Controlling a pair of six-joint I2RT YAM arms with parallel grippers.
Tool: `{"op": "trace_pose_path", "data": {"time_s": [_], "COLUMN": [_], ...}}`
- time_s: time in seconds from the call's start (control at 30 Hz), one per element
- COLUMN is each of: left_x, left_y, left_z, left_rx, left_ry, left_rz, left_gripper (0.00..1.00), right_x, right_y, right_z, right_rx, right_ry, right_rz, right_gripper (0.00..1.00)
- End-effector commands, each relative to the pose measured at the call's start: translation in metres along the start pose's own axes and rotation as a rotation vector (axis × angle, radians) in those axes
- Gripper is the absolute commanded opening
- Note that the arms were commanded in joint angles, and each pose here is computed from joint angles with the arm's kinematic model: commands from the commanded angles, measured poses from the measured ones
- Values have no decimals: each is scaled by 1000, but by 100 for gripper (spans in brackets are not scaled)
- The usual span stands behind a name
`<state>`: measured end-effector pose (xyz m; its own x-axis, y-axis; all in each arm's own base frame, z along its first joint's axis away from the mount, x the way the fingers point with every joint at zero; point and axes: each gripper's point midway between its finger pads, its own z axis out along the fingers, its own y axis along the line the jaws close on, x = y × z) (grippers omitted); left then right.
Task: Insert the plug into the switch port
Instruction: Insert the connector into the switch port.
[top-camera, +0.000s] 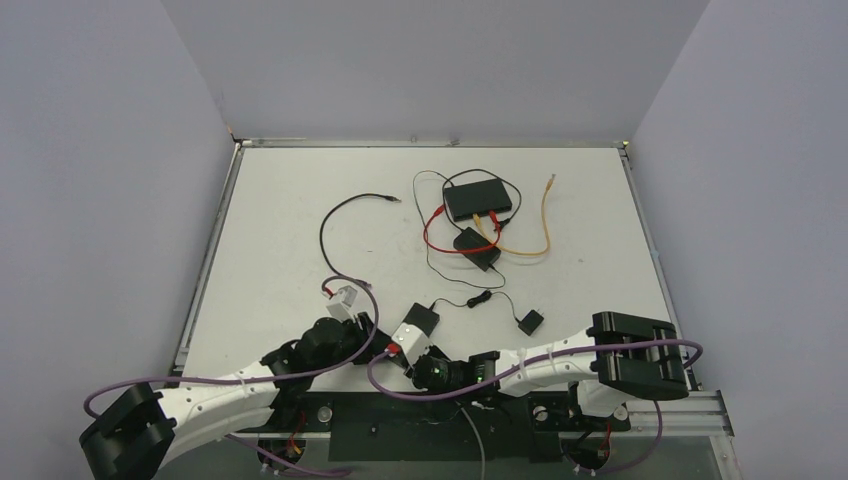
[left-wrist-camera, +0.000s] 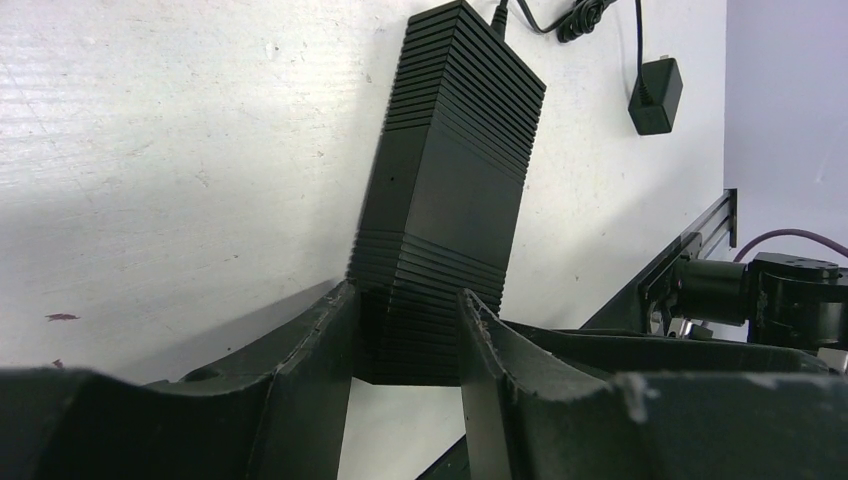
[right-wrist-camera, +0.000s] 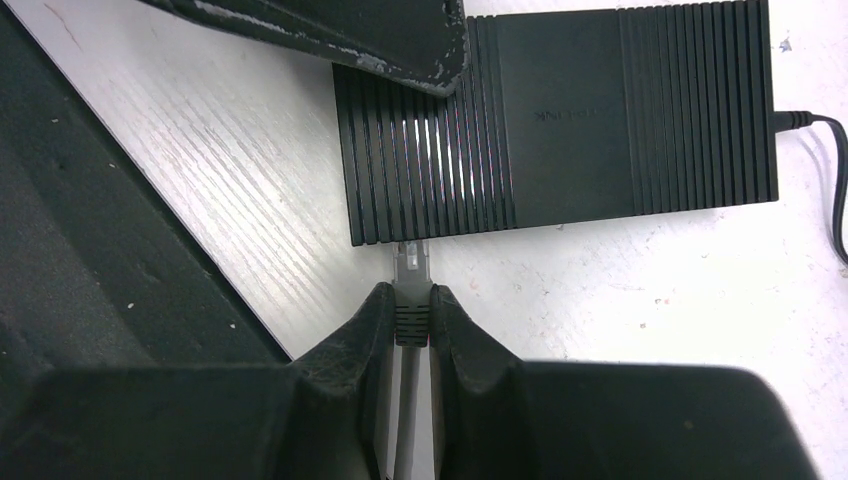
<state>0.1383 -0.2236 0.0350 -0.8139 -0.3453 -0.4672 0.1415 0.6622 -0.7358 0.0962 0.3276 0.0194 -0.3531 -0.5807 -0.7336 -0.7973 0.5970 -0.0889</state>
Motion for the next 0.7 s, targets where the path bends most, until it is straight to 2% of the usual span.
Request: {"op": "trace_pose_path", "data": {"time_s": [0.0,0.67], "left_x": [60,75], "left_y": [-31,-37], "left_z": [-22,-22], "left_rx": [168,195], "left_ry": [300,337], "left_rz": [-42,5], "left_gripper": [36,34], "right_x": [-101,-135], "right_y": [-11,-12], "right_z": [-8,-7], "right_rx": [43,-7], "right_ry": [-340,-423], "right_rz": [181,181], "right_gripper": [0,0]}}
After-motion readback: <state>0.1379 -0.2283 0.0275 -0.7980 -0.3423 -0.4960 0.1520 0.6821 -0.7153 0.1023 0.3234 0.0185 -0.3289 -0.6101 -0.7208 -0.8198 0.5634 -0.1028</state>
